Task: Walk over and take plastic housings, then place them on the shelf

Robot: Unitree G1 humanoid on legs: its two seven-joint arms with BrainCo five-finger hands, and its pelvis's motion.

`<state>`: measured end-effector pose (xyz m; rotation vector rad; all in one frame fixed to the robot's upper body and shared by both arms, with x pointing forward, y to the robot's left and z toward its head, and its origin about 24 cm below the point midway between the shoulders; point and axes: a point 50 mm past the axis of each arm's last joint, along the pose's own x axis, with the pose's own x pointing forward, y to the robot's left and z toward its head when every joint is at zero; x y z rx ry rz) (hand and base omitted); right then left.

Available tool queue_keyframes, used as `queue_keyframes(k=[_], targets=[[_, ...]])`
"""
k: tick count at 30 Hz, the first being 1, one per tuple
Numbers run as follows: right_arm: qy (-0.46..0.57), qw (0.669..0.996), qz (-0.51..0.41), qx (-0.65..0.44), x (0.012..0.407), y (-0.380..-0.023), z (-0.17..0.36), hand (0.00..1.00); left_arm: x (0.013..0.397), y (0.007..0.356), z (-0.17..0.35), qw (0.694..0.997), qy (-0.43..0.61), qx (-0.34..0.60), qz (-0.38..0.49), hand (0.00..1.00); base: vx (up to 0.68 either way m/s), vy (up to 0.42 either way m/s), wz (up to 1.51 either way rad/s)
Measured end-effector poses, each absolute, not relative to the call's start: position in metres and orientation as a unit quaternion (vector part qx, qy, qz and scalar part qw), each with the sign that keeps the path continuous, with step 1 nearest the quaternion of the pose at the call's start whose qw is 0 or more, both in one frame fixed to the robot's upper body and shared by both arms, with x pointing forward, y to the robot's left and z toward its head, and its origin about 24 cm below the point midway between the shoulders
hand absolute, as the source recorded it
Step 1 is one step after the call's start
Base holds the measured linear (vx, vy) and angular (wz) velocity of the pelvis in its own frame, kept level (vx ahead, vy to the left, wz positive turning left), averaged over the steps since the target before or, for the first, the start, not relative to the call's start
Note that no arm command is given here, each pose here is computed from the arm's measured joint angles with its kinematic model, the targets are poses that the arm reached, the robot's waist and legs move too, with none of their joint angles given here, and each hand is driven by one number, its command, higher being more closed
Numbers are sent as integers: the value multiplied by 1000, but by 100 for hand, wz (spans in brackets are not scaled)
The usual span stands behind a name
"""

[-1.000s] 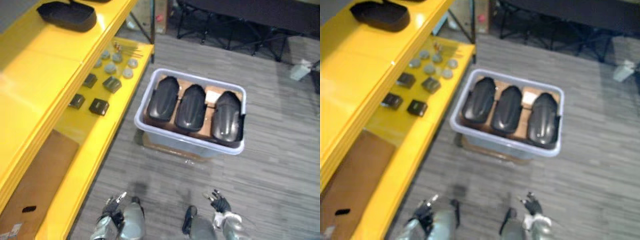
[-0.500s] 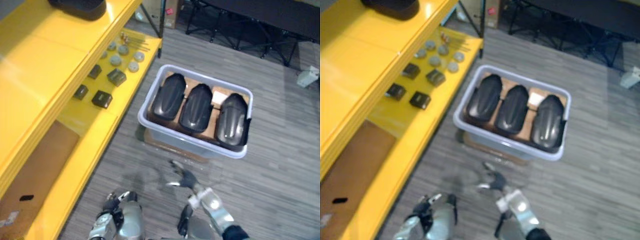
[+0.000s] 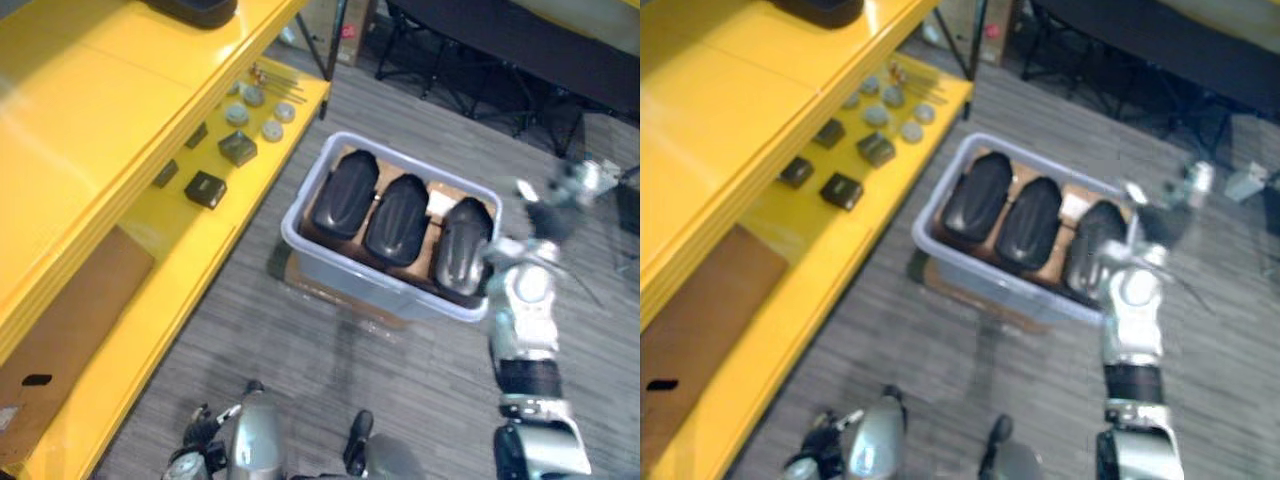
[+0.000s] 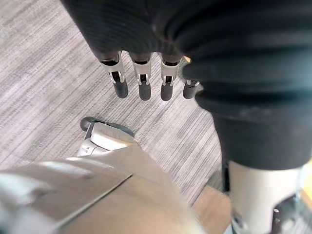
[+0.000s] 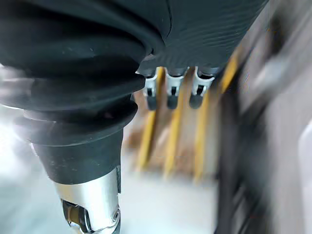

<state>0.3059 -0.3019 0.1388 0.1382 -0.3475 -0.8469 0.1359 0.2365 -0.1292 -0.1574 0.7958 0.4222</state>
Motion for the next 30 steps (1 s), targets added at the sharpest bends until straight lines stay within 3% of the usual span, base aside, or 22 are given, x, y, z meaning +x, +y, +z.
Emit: queue_keyframes(k=[4,13,25,30], targets=[[-109,860,-489,92,308,-354,135,0,139,239,-126,903,366,-78,212,0,-115,-1,6],[-115,816,-561,76,294,-414,182,0,127,234,-135,885,381,-129,235,0,2,4,1],[-51,792,-603,79,280,-440,185,0,147,213,-132,894,345,-199,205,0,2,10,6],[-56,803,-588,77,284,-437,191,0,160,208,-127,898,329,-215,196,0,-39,-19,4]])
